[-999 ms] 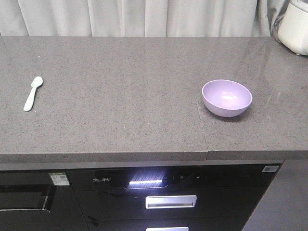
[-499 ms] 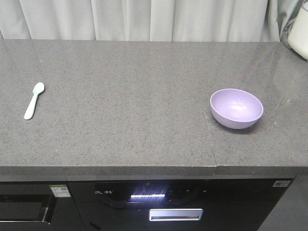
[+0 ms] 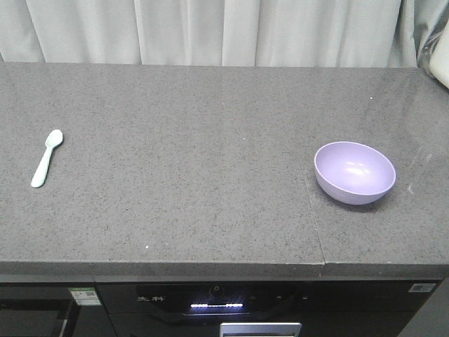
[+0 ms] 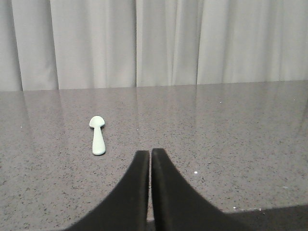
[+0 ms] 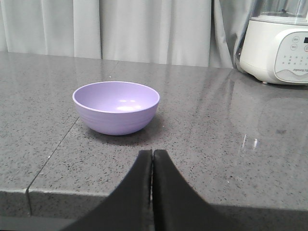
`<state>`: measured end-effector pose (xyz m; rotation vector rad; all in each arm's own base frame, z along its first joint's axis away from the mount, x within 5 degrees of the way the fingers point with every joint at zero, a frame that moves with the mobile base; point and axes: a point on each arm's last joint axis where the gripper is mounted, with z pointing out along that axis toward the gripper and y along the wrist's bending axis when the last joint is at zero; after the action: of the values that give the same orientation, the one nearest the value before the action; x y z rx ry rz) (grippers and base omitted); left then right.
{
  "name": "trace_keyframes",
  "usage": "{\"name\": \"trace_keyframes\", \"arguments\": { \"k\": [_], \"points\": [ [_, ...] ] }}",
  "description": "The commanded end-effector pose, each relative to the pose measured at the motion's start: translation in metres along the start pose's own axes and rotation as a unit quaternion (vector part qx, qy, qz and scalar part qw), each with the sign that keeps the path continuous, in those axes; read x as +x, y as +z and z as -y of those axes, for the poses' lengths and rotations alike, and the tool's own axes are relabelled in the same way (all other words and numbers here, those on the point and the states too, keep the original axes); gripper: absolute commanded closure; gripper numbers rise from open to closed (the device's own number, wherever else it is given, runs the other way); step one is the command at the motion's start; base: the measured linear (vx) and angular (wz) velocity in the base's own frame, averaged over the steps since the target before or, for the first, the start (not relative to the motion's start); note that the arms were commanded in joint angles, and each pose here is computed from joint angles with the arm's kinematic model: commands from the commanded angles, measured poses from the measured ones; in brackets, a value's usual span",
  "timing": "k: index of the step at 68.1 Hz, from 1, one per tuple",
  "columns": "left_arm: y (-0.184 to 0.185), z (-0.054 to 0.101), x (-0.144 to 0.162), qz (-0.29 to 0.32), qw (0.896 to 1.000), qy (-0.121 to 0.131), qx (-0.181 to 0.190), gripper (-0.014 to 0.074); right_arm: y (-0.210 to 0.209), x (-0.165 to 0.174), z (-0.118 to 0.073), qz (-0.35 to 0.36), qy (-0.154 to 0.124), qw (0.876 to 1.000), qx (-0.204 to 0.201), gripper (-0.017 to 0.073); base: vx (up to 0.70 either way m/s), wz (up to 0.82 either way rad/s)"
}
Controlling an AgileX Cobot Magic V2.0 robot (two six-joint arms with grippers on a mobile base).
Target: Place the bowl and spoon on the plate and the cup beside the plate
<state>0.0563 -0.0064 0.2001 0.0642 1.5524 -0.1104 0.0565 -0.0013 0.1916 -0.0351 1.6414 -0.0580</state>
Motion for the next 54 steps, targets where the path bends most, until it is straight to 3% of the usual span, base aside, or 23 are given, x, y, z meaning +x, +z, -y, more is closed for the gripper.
{"name": "trace_keyframes", "arguments": {
  "k": [1,54],
  "points": [
    [-0.0023,0.0003,-0.0171,0.054,0.999,-0.006,0.001,0.0600,-0.0011,-0.0063,0.0001,0.042,-0.007,0.999,0.002,0.0563,0.06,0.00],
    [-0.0023,0.0003,-0.0171,0.054,0.999,-0.006,0.001,0.0600,-0.0011,-0.0063,0.0001,0.042,-0.007,0.999,0.002,0.0563,0.04,-0.01]
  ]
}}
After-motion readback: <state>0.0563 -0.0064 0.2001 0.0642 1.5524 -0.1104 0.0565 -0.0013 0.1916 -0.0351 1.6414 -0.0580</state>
